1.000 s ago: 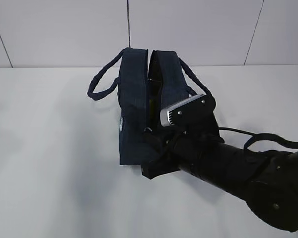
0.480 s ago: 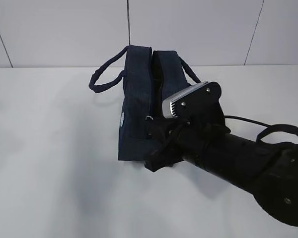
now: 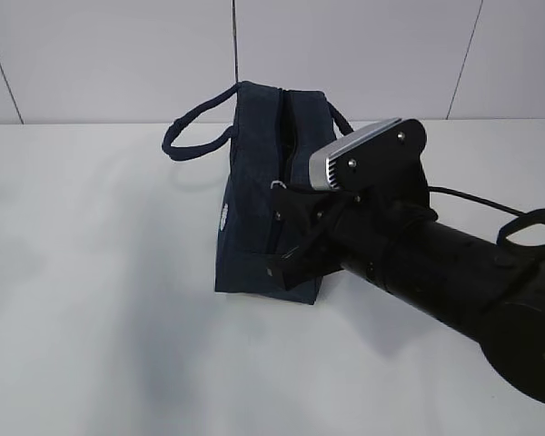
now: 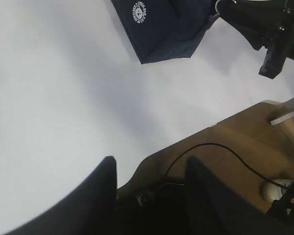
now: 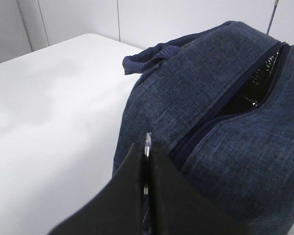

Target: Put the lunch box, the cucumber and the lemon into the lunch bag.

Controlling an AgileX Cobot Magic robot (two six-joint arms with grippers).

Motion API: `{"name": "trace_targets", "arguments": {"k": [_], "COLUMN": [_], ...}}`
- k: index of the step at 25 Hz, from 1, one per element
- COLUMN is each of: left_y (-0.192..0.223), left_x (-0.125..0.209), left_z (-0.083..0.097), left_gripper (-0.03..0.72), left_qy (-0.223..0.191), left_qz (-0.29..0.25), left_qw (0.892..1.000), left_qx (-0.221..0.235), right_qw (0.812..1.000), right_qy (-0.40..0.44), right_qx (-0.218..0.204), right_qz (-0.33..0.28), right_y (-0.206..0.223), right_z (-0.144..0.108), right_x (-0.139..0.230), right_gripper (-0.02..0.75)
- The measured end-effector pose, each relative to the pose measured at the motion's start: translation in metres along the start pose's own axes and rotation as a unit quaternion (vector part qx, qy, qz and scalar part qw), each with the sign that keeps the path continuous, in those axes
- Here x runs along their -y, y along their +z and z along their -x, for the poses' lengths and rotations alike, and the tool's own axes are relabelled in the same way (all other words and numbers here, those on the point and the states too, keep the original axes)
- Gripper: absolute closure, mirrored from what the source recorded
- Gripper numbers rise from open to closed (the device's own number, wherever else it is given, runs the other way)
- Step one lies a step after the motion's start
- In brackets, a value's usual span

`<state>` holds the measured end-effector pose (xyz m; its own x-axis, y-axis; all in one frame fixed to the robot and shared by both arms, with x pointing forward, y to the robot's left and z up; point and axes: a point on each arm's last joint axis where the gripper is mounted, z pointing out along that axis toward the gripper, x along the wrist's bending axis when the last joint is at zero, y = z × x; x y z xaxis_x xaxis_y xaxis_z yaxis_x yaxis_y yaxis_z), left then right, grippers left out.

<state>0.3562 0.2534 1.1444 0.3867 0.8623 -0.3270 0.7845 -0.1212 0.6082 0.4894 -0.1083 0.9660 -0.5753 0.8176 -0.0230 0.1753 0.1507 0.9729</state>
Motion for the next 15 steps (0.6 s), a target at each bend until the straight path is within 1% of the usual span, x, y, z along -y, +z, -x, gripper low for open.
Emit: {"name": "trace_targets", "arguments": {"k": [2,4,8,15], "left_y": [0.002,0.006,0.02,0.052], "left_x": [-0.001,-0.004,-0.013,-0.03], "left_z": [-0.001,-0.003,-0.007,-0.026], "left_gripper": [0.359,0.346,0.34,0.34], "left_qy": [0.001,-0.002,0.0,0.02], "left_qz": [-0.003,-0.01,-0.025,-0.052], "left_qw": [1.0,1.0,0.999,0.998], "left_qx": [0.0,0.007,0.033,0.038], "right_qw": [1.0,1.0,1.0,1.0], "right_qy": [-0.003,-0.003,-0.003,-0.004], "right_qx": [0.0,0.001,0.001,0.002], "right_qz": [0.001,0.002,0.012,0.025], "right_y": [0.0,0.0,-0.003,-0.002], "right_z": [0.0,0.0,0.0,0.001], "right_x": [-0.001,-0.001,-0.006,-0.014], "right_gripper": [0.738,0.738,0.738,0.738]}}
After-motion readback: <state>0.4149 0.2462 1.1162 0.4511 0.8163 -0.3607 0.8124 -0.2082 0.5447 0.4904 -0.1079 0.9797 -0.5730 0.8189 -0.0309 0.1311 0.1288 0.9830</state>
